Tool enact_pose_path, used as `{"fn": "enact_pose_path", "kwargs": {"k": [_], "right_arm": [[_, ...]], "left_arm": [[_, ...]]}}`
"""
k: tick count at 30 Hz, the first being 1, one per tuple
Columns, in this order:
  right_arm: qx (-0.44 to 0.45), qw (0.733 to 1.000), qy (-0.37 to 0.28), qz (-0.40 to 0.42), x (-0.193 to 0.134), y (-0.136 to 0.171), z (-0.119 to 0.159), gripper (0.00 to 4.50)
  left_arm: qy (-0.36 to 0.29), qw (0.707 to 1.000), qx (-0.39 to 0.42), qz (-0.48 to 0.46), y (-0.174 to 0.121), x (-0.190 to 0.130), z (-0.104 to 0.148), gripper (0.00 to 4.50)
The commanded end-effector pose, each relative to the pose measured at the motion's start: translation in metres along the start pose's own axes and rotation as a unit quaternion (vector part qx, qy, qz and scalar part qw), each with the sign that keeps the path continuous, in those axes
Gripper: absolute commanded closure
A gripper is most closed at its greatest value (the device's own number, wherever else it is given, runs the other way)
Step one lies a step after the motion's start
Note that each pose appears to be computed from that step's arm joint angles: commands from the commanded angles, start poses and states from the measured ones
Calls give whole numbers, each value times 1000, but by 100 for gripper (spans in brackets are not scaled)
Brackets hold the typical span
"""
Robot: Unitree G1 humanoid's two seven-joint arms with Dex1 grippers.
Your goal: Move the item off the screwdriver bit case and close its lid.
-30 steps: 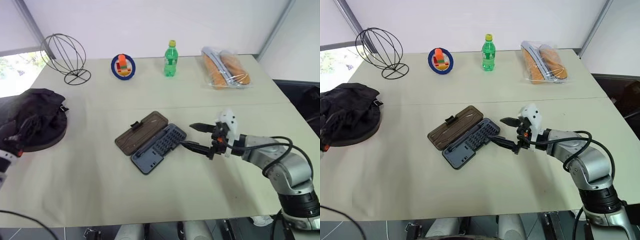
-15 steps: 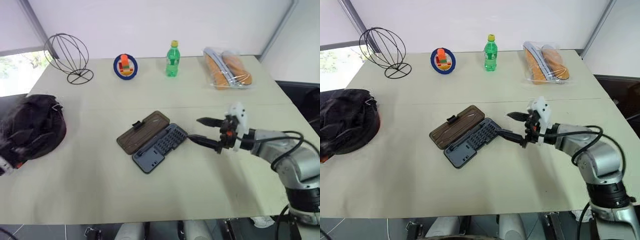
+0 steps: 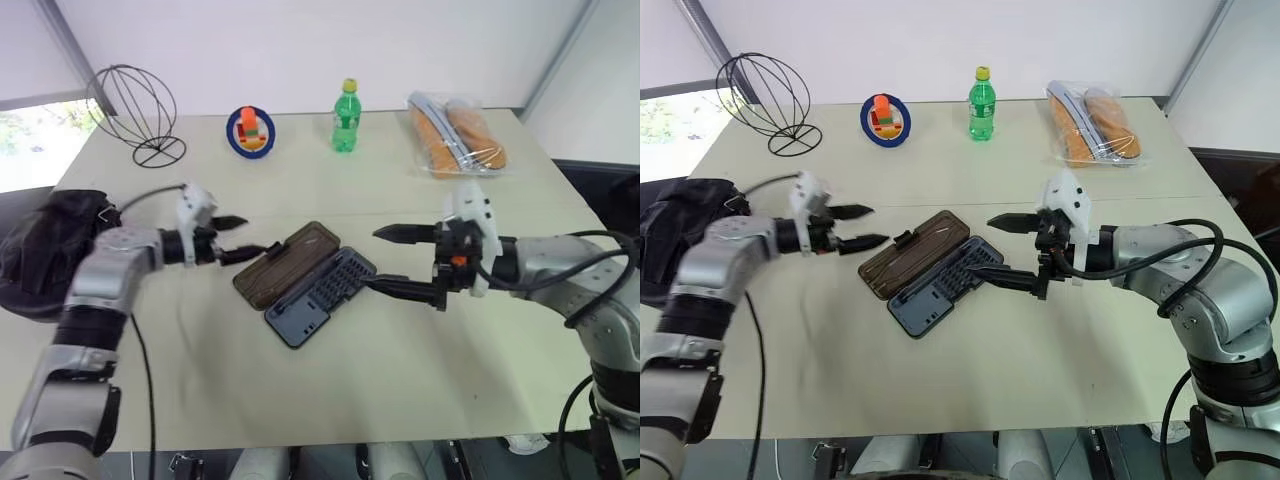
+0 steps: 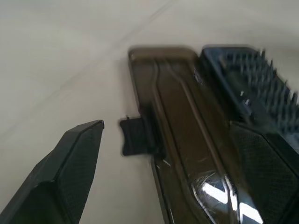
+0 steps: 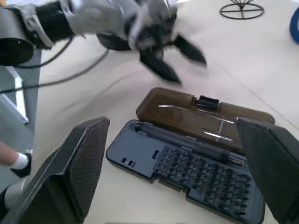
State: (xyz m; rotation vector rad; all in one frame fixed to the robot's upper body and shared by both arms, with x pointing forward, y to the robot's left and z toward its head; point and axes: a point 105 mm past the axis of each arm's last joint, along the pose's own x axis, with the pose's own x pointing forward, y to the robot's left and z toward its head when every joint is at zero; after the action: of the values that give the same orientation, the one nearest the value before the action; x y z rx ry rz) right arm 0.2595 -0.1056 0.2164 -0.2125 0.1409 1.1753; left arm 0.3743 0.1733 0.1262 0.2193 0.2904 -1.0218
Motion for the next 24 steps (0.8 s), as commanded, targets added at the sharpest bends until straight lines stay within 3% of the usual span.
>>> {"fn": "enact_pose_path", "kwargs": {"k": [1,10,13,20,24], "right_arm": [[-23,1000,-13,-14,-3,7,10,0],[-13,999,18,-33,-9,14,-4,0],[-9,999,33,-35,-8,14,-11,0],[-13,998,41,-36,-10,12,-15,0],[-16,998,42,-35,-11,11,-16,0]], "left_arm": [[35,998,44,-4,7,-2,-8,3],[70,996,39,-26,6,2,-29,3],[78,996,38,-29,5,4,-36,90],[81,995,38,-36,-1,7,-45,440],[79,995,38,-37,-2,9,-45,449]]}}
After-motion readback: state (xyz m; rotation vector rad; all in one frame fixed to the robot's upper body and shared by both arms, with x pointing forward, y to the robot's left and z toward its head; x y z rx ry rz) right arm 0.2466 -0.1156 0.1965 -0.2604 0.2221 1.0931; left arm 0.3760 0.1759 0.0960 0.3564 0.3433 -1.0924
